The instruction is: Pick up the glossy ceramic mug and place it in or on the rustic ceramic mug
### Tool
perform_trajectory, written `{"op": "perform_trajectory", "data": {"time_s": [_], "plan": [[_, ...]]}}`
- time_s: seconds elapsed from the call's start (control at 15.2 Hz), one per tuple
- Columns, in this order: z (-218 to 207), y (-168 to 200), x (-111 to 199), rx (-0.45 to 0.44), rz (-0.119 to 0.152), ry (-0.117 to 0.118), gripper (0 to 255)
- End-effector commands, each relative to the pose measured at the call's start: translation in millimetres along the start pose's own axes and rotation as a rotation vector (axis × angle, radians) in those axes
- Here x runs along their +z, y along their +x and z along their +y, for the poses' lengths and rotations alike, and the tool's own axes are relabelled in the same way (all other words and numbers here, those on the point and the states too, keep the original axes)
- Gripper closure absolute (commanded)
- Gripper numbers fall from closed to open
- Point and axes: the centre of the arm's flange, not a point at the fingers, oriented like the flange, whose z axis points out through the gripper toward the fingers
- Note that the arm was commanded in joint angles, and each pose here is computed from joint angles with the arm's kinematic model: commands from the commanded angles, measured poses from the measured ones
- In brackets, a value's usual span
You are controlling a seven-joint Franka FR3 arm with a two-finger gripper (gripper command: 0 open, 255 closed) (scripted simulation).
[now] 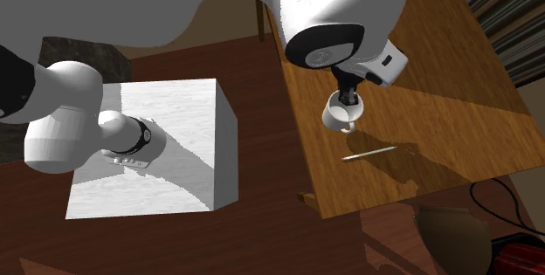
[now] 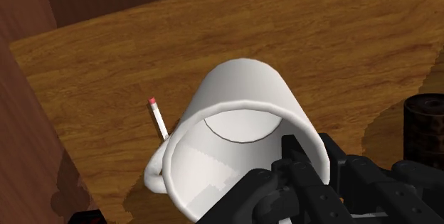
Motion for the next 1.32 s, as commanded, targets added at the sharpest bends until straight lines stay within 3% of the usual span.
{"op": "perform_trajectory", "data": {"time_s": [0.0,1.12,1.25], "plan": [[0.9,2.0,-12.6,0.000,0.000,0.000,255],[7.8,14.6,-97.5,0.000,0.000,0.000,255],[-18.0,15.8,-102.7,0.000,0.000,0.000,255]]}}
